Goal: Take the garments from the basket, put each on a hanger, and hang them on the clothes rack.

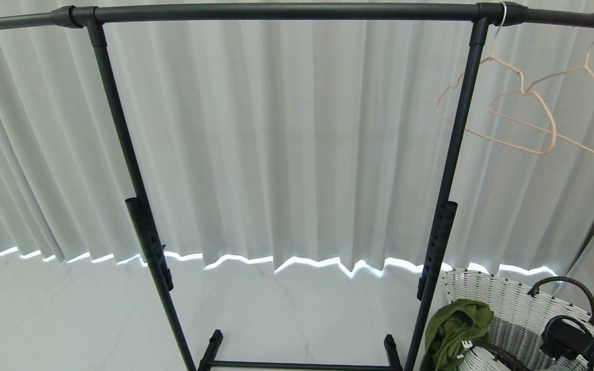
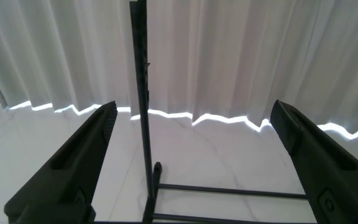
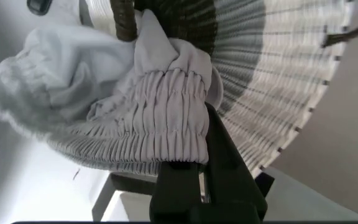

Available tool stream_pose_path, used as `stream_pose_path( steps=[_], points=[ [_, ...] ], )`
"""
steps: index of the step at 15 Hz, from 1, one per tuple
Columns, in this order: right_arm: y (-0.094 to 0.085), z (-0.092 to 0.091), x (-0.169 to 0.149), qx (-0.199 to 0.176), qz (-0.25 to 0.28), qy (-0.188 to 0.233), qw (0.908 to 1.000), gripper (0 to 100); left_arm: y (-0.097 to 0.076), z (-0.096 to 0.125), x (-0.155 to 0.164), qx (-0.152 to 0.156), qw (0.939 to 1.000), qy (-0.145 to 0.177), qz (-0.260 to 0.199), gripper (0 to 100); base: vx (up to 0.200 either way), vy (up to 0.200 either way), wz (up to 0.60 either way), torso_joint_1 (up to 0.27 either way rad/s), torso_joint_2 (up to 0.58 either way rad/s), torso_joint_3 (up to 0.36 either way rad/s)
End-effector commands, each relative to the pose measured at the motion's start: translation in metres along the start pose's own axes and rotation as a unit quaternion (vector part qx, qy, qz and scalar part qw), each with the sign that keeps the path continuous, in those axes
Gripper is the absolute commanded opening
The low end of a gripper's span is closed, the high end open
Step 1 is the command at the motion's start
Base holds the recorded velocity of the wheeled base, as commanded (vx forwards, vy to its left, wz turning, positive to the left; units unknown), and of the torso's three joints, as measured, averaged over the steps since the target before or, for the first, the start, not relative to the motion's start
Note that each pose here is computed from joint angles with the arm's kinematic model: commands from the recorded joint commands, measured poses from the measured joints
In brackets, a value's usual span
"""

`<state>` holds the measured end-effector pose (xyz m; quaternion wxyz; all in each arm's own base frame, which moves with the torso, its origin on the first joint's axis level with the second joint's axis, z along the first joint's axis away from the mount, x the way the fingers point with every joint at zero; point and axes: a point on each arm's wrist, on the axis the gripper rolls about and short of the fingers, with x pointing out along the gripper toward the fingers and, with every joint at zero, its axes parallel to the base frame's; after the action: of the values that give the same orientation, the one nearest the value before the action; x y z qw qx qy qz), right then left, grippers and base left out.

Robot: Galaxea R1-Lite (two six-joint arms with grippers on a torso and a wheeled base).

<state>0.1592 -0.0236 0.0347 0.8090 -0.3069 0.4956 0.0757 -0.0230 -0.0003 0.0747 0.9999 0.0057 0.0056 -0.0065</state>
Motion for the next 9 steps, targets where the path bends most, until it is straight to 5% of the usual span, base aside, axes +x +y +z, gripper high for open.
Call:
stream_pose_path(
  steps=[1,3,7,9],
  points=[
    [-0.008,0.002,-0.034,0.006,-0.042,-0.042,0.9982,0,0.000,0.000,0.000,0.000,1.0000,0.001,0.000,100,0.000,0.000,0.00,0.000,0.00,0.000],
    [-0.022,0.012,-0.068,0.008,-0.039,-0.038,0.9985,0,0.000,0.000,0.000,0.006,1.0000,0.001,0.000,100,0.000,0.000,0.00,0.000,0.00,0.000],
    [-0.040,0.018,-0.150,0.008,-0.029,-0.034,0.9990,0,0.000,0.000,0.000,0.007,1.0000,0.001,0.000,100,-0.200,0.000,0.00,0.002,0.00,0.002],
    [-0.040,0.016,-0.165,0.010,-0.043,-0.054,0.9976,0,0.000,0.000,0.000,0.007,1.0000,0.001,0.000,100,-0.200,0.000,0.00,0.002,0.00,0.000]
  ],
)
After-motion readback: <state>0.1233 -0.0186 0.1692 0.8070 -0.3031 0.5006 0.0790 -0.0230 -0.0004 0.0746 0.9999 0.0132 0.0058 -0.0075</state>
